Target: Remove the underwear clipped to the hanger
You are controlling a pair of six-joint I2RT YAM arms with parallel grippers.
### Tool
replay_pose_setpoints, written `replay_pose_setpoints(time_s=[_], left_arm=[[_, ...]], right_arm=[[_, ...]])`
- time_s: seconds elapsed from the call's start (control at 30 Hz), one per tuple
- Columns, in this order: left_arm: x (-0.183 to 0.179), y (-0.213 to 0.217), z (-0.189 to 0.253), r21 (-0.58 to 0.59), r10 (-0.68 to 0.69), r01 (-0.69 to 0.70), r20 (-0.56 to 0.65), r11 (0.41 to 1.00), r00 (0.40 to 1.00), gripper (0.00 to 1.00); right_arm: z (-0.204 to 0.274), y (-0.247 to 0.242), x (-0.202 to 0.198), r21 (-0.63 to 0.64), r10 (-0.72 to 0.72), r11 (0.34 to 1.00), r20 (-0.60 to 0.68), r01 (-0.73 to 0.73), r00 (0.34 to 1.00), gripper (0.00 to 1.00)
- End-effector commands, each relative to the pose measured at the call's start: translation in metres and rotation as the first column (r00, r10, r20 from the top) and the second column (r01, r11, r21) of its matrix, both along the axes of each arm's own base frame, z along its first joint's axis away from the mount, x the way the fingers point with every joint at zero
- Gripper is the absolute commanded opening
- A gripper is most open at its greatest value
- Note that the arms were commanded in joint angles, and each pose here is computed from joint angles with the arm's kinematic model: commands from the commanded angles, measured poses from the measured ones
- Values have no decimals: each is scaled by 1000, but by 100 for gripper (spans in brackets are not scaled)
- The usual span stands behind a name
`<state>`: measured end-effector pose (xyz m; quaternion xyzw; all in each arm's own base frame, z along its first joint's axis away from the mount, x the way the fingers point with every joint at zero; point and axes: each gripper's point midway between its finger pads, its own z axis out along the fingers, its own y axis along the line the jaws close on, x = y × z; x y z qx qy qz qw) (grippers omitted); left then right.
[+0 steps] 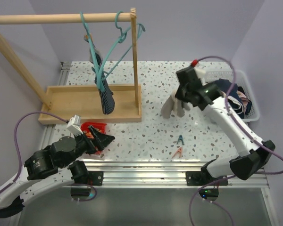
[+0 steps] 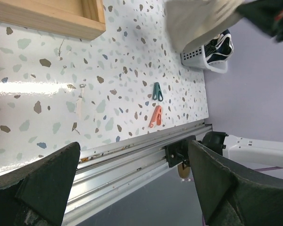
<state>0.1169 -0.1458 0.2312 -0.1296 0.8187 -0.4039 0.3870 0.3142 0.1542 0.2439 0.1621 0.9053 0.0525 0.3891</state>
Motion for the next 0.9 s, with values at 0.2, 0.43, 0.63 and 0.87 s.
replay_pose_setpoints(time_s=[0.2, 0.43, 0.63, 0.87], left_arm=[[7, -1, 17, 10, 13, -13, 35, 1000, 999, 100], [3, 4, 13, -21, 27, -27, 13, 999, 1000, 100], [0, 6, 10, -33, 23, -22, 6, 999, 1000, 100], [-6, -17, 3, 32, -109, 109, 22, 994, 994, 100]], right_arm=[[135, -209, 49, -210, -485, 807, 296, 551, 823, 0], [28, -258, 56, -285, -593, 756, 82, 589, 801, 0], [-77, -244, 40, -319, -589, 785, -120, 531, 799, 0], [-32, -231, 50, -226, -487, 856, -57, 464, 871, 62]])
